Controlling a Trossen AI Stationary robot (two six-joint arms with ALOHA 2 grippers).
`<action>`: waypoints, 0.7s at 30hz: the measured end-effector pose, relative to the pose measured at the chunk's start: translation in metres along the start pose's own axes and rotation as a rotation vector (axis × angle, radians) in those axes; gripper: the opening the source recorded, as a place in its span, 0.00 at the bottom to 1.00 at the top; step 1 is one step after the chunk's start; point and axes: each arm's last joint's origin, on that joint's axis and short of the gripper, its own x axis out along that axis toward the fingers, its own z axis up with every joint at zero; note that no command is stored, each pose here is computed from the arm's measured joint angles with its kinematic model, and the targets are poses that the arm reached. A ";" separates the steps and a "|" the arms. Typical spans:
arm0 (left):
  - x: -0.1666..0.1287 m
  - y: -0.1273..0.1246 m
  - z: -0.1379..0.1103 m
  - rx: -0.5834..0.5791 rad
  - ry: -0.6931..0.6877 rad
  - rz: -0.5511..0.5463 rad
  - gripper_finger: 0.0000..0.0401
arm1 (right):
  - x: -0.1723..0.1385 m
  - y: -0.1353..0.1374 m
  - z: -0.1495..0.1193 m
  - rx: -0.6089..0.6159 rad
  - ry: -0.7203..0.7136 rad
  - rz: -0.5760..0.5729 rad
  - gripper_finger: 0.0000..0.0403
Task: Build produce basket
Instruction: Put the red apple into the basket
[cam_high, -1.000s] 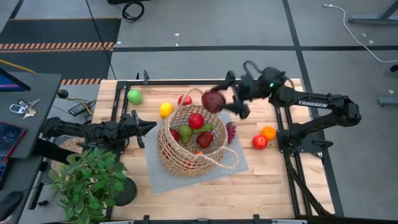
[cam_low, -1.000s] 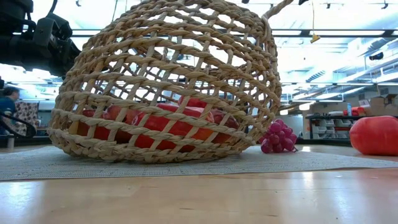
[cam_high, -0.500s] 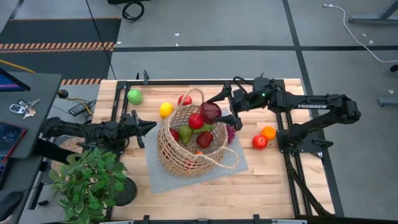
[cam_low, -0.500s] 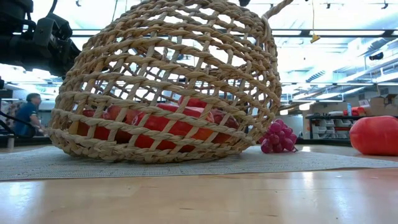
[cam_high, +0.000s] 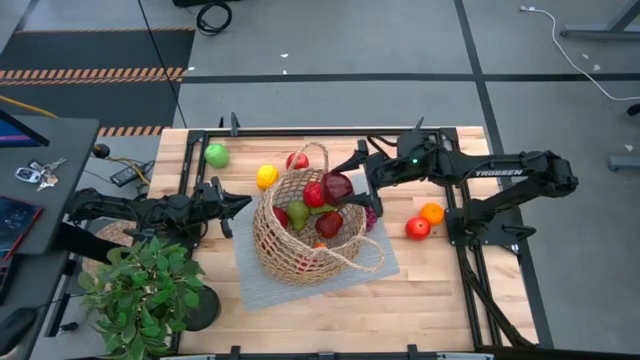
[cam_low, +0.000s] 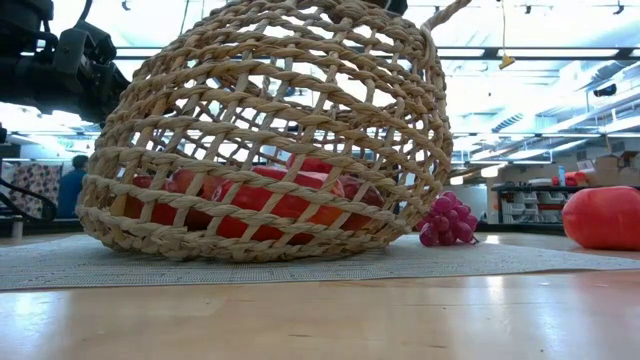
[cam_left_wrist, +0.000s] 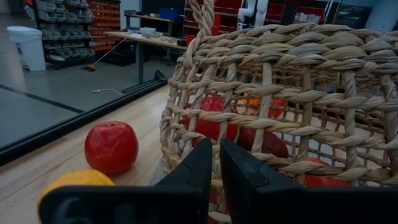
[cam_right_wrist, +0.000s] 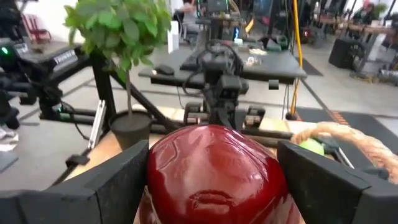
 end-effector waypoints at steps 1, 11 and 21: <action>0.000 0.000 0.000 0.001 0.001 0.000 0.10 | 0.003 0.000 0.000 0.000 0.002 -0.002 0.87; 0.000 0.000 0.000 0.001 0.001 0.000 0.09 | 0.041 -0.002 0.004 -0.012 0.210 0.042 0.87; 0.000 0.000 0.000 0.001 0.001 0.000 0.09 | 0.075 -0.009 0.002 -0.074 0.394 0.037 0.87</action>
